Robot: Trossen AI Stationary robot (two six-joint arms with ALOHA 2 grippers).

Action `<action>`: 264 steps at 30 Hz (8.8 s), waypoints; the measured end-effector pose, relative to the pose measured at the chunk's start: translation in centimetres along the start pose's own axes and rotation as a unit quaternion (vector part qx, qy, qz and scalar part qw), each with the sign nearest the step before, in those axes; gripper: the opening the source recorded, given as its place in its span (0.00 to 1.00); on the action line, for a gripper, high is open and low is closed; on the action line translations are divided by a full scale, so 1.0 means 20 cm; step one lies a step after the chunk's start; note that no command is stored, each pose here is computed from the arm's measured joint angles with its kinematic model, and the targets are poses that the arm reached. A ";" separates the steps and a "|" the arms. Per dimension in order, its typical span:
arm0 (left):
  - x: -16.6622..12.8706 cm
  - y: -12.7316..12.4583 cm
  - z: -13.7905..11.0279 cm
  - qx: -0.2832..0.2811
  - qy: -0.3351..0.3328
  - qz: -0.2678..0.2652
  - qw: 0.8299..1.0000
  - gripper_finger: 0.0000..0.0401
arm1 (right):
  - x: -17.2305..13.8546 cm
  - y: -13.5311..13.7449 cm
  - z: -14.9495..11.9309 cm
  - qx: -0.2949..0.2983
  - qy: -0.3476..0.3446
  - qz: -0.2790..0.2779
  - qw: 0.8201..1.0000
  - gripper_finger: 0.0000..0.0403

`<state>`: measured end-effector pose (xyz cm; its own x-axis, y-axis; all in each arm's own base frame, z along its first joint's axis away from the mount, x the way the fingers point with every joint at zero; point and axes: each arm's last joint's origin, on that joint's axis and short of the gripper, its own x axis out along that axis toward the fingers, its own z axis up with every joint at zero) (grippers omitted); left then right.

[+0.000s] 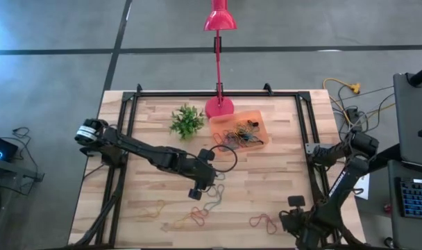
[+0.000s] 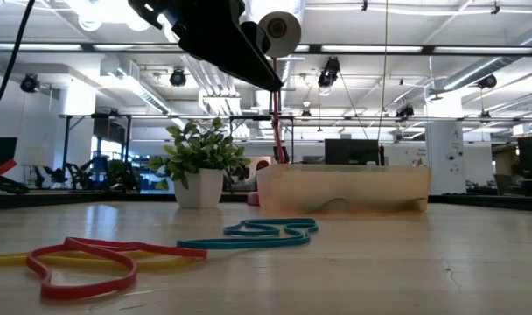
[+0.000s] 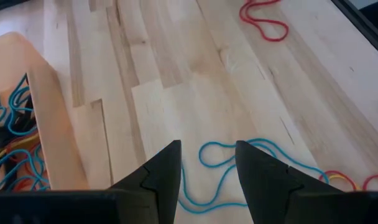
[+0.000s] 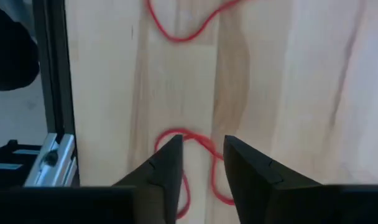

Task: Pick and place rubber bands into bin
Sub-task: Put the right red rubberband into the orange container, then put the red rubberband into the orange container

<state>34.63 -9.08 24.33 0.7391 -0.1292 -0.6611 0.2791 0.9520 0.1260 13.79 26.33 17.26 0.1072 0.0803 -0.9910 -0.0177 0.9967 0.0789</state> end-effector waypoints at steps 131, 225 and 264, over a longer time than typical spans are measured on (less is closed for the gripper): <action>0.01 0.00 -0.02 0.001 0.004 0.000 1.000 0.34 | -0.16 -0.65 0.55 0.081 -0.312 -0.502 0.803 0.02; 0.02 -0.38 -0.17 -0.103 0.046 -0.160 0.981 0.34 | -0.20 -1.14 0.54 -0.072 -0.322 0.051 0.943 0.38; 0.28 -0.57 -0.38 -0.099 0.044 -0.164 0.980 0.34 | -0.23 -0.60 0.39 -0.120 -0.422 -0.026 0.898 0.37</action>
<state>30.91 -18.56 13.69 0.5714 -0.4220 -0.7039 0.3623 0.8993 -0.2450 21.28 13.99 21.70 0.8273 0.1135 -0.5502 -0.1939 0.9769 -0.0901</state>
